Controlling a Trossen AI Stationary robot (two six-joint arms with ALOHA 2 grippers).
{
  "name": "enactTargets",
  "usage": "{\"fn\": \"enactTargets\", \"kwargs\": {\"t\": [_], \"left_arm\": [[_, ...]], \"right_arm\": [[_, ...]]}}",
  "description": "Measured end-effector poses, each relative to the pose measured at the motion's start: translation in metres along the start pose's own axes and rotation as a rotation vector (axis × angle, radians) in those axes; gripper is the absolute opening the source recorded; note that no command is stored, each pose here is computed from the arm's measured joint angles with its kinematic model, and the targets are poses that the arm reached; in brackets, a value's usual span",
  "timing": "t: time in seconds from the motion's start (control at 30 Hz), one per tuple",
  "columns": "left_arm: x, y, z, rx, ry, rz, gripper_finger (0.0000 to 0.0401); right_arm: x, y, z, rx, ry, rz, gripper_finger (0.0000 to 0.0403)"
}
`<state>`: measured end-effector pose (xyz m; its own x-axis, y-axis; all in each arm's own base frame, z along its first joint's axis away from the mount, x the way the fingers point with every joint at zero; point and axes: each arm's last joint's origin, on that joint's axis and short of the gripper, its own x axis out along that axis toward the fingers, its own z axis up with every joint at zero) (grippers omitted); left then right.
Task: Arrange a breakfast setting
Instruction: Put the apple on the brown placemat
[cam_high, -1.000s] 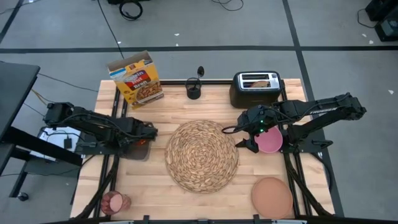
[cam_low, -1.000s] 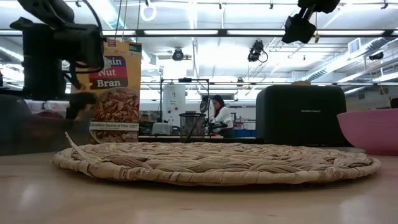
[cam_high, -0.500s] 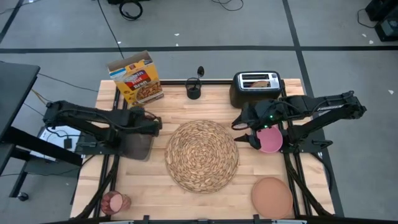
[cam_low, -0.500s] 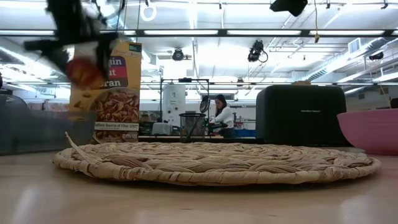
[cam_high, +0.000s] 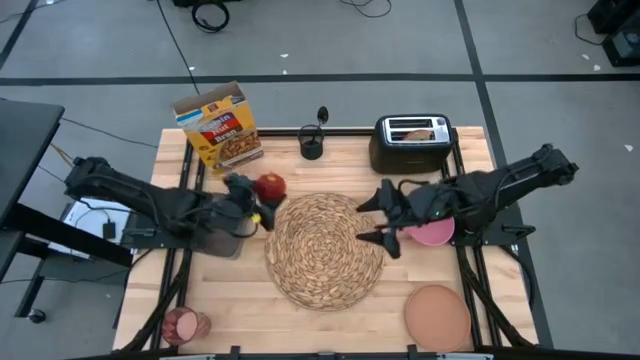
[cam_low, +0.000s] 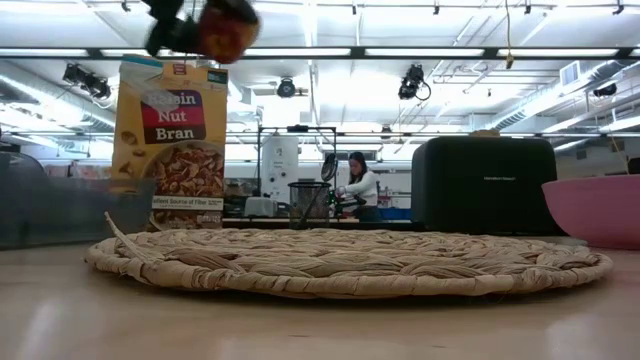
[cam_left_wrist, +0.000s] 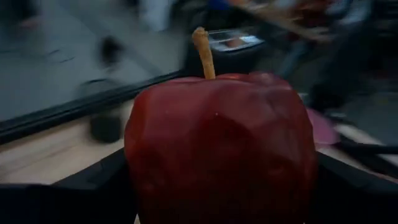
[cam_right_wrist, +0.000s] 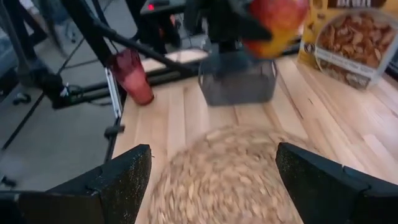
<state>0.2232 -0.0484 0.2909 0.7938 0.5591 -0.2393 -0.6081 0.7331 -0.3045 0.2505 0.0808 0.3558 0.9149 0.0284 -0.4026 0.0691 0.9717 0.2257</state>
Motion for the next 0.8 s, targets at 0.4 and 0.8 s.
{"fn": "enactTargets", "kwargs": {"t": [0.4,0.8], "left_arm": [[0.041,0.001,-0.046,0.333,-0.113,-0.126,0.0333],[0.058,-0.011,-0.096,0.241,-0.033,-0.064,0.0334]], "right_arm": [[0.071,-0.019,0.011,-0.007,-0.191,-0.138,0.0347],[0.143,-0.056,-0.007,0.044,-0.208,-0.163,0.0307]]}}
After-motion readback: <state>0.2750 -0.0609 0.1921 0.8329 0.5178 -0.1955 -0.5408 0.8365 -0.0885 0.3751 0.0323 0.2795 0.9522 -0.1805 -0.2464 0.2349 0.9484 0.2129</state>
